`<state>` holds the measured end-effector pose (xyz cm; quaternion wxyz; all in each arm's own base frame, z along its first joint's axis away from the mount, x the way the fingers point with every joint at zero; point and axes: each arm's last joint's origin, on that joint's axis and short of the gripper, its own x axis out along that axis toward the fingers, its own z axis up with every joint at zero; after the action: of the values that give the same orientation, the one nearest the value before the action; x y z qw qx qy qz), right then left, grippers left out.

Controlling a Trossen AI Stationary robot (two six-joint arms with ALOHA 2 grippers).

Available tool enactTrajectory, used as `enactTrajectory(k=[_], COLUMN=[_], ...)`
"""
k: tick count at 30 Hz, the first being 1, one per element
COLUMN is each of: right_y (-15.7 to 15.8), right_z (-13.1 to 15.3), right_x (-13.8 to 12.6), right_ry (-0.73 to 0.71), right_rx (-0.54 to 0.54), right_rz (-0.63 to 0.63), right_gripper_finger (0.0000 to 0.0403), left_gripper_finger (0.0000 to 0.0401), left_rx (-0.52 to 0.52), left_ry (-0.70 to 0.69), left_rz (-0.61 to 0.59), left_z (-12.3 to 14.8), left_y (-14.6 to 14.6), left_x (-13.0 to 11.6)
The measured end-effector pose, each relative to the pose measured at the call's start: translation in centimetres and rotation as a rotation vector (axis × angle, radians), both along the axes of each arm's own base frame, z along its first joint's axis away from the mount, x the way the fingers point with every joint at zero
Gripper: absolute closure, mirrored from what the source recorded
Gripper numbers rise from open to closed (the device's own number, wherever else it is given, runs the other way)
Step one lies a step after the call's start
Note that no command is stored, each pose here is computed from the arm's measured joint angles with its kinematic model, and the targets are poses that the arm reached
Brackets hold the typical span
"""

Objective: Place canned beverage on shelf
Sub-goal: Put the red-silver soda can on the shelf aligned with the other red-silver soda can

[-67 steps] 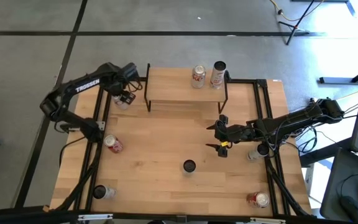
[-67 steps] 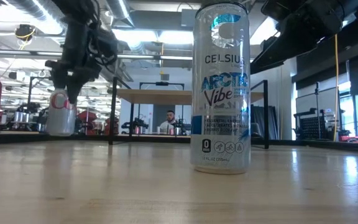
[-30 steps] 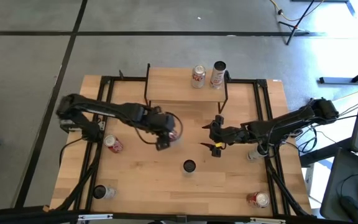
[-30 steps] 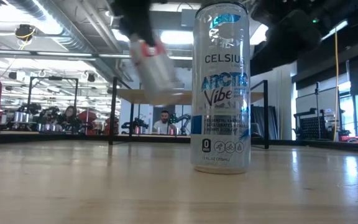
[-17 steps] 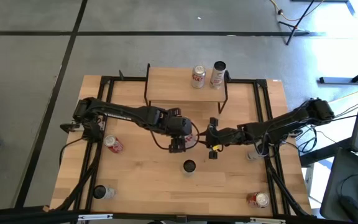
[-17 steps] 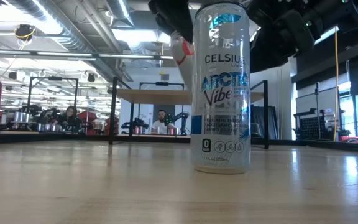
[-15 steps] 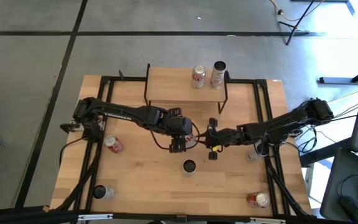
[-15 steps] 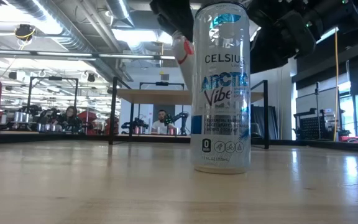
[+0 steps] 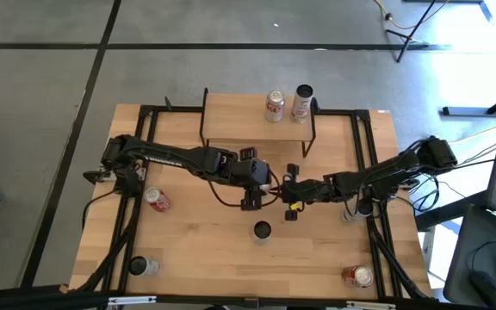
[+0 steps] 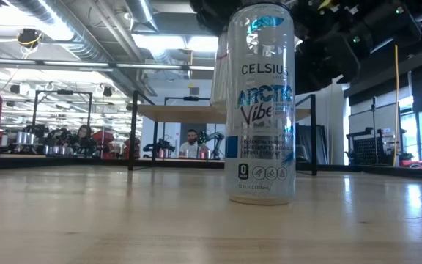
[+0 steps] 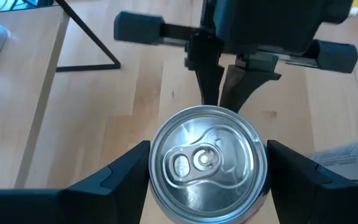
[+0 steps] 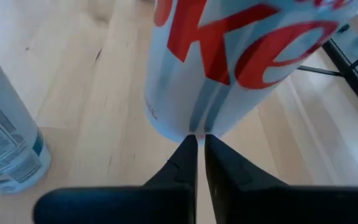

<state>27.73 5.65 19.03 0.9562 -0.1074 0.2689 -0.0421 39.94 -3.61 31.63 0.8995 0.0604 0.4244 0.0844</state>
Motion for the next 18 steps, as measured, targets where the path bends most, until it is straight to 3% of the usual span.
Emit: enactTrajectory(k=[4, 12, 18], right_y=[-0.3, -1.2, -1.6], right_z=[1.1, 4.2, 4.2], right_x=[-0.9, -4.6, -6.4], right_ry=[0.087, 0.131, 0.098], right_rx=[-0.037, 0.039, 0.054], right_rz=[-0.028, -0.094, -0.097], right_gripper_finger=[0.0384, 0.0384, 0.0384], left_gripper_finger=[0.0162, 0.0162, 0.0162], left_rx=[0.03, 0.049, 0.07], left_ry=[0.002, -0.025, -0.156], left_rz=[0.027, 0.114, 0.111], left_z=[0.0, 0.4, 4.9], left_y=[0.3, 4.3, 8.5], left_x=[0.0, 0.3, 0.4])
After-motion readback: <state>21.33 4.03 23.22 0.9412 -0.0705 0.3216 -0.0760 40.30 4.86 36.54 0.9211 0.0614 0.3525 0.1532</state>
